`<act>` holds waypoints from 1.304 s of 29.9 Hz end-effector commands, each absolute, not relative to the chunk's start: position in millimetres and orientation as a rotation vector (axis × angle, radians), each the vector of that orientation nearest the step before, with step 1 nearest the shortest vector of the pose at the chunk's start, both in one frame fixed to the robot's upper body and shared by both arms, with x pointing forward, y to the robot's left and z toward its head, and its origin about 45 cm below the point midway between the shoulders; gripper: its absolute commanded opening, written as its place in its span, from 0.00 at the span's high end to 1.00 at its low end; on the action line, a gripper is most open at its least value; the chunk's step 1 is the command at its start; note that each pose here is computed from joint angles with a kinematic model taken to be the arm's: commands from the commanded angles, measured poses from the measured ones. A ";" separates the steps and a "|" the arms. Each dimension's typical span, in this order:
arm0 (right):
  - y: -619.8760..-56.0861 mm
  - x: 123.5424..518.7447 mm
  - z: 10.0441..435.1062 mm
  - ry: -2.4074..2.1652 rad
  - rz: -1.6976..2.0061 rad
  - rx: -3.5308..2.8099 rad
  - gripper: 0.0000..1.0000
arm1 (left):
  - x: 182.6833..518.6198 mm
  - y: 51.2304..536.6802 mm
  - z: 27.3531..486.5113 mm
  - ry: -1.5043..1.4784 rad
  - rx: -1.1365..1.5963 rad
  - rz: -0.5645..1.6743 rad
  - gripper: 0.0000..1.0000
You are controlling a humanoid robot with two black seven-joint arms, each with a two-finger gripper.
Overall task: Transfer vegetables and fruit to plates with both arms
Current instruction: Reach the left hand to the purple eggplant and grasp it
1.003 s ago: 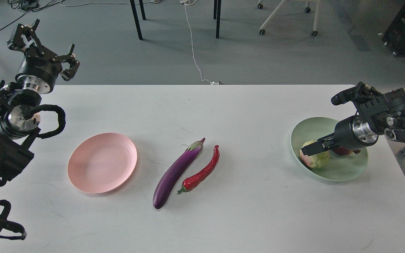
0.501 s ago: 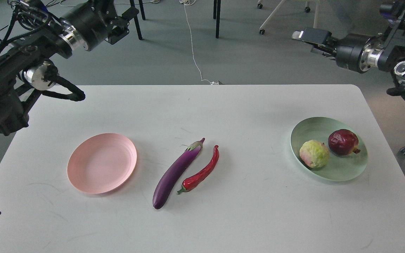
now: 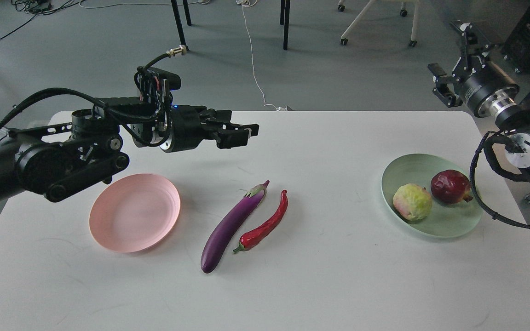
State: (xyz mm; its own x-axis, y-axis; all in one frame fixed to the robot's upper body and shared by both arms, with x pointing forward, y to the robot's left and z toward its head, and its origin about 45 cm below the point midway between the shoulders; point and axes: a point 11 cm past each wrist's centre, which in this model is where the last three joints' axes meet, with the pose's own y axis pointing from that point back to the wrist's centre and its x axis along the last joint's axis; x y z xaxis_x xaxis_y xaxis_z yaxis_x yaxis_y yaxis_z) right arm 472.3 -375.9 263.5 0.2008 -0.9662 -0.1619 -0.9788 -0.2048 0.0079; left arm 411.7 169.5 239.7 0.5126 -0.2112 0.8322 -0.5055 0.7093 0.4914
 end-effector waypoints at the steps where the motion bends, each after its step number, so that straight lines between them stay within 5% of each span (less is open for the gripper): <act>1: -392.8 464.3 249.4 1.884 0.381 -2.207 0.01 | 397.2 168.2 211.2 -1.212 0.904 0.006 0.19; 6: -388.7 458.7 246.0 1.772 0.427 -2.231 0.01 | 379.9 154.2 178.2 -1.310 0.955 -0.154 0.28; 17: -400.2 450.2 245.2 1.753 0.429 -2.256 0.01 | 356.7 156.0 117.1 -1.228 1.072 -0.139 0.48; 25: -401.6 446.1 237.1 1.765 0.445 -2.248 0.01 | 352.9 170.2 109.5 -1.182 1.097 -0.125 0.93; 33: -405.3 444.2 233.9 1.783 0.448 -2.240 0.01 | 361.2 167.3 128.4 -1.179 1.061 -0.052 0.94; 39: -404.9 444.8 235.0 1.782 0.446 -2.238 0.01 | 363.4 187.4 183.2 -1.159 1.010 0.065 0.94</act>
State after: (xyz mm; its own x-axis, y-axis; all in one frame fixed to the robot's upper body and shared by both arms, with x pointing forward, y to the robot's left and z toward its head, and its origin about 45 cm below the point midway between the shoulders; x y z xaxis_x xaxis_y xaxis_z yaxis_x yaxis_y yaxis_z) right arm 444.3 -404.8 234.1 0.2072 -0.8995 -0.3848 -0.9745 -0.2245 0.0001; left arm 362.2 173.7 152.1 0.4402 -0.4934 0.7501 -0.4888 0.5691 0.6612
